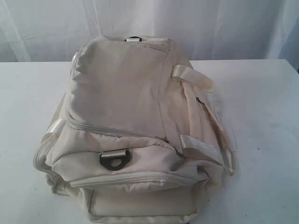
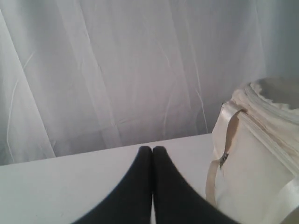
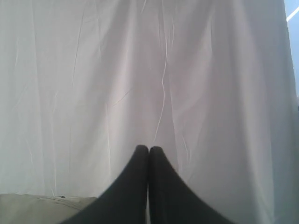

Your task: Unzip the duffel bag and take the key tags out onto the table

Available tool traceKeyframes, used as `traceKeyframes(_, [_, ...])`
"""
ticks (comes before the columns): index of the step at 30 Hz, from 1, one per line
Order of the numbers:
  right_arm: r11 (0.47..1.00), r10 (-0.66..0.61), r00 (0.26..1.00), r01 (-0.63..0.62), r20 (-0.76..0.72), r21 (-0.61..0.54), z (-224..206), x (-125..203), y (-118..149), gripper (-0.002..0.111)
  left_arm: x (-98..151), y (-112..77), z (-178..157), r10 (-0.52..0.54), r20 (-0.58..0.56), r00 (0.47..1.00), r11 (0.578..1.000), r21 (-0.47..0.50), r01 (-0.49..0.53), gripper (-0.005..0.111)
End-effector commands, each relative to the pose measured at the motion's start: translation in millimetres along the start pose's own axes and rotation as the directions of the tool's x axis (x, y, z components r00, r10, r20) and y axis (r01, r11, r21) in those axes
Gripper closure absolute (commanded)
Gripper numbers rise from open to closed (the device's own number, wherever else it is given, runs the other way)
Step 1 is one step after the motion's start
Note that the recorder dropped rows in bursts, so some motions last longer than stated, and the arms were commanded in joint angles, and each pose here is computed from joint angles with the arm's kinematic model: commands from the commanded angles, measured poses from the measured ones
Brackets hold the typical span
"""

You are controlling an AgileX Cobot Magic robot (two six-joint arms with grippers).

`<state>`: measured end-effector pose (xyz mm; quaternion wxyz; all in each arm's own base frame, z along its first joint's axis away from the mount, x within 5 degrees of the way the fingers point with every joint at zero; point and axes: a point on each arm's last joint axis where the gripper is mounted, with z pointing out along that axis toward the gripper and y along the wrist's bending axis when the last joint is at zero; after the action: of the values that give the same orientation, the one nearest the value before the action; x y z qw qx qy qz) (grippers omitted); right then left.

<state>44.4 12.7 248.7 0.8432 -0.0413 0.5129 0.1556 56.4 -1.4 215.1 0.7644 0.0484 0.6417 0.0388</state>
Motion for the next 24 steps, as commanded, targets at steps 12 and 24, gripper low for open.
traceKeyframes(12, [0.938,0.345,0.918,-0.331,-0.196,0.102,-2.4,18.7,-2.7,0.108,-24.3,7.8,-2.7,-0.284,0.28,0.917,0.955,-0.004,0.296,0.107])
traceKeyframes(24, [0.93,0.361,0.744,-0.246,-0.562,0.271,40.6,6.1,-1.4,0.108,-86.5,6.0,36.0,-0.332,-0.334,0.882,0.939,-0.023,0.344,0.107])
